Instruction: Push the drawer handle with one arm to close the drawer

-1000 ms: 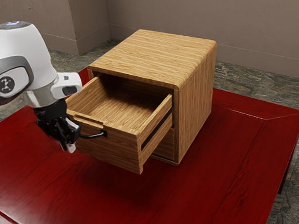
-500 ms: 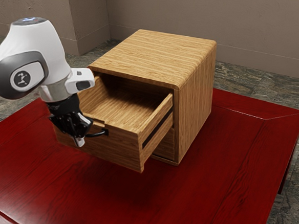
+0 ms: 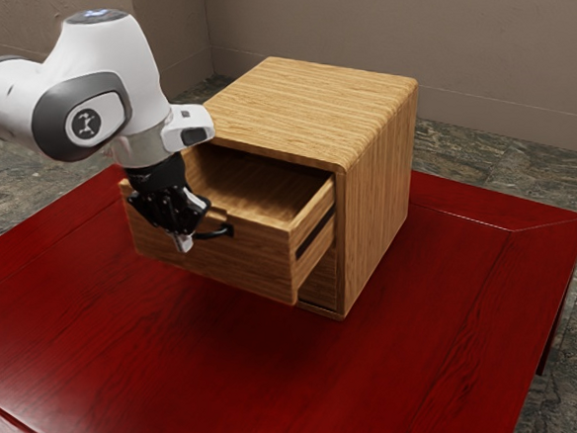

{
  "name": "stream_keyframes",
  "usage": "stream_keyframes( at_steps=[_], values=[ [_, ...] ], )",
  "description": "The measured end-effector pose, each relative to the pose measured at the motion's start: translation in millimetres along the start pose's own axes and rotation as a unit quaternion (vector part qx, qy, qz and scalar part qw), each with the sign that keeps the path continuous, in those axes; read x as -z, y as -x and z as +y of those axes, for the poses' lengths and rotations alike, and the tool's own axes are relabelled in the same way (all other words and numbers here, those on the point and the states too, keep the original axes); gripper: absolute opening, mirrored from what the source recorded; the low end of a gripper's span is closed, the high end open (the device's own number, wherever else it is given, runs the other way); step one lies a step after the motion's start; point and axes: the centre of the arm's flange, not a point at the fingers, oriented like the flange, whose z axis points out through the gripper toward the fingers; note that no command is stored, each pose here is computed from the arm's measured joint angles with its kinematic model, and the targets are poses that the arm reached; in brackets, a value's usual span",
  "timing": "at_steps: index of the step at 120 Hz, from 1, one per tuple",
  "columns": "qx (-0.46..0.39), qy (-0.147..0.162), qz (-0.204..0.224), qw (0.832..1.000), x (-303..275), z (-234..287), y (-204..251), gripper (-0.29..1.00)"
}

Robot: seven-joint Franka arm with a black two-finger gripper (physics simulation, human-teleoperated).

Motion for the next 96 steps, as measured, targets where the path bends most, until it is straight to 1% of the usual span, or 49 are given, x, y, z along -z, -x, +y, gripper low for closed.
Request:
stream_keyframes(
  at_steps=[35,96],
  values=[
    [-0.001,-0.008,-0.008,1.000,-19.3,1.9,-33.1,-0.08],
    [-0.005,-0.014,0.008,1.000,-21.0,6.0,-78.9,-0.08]
  ],
)
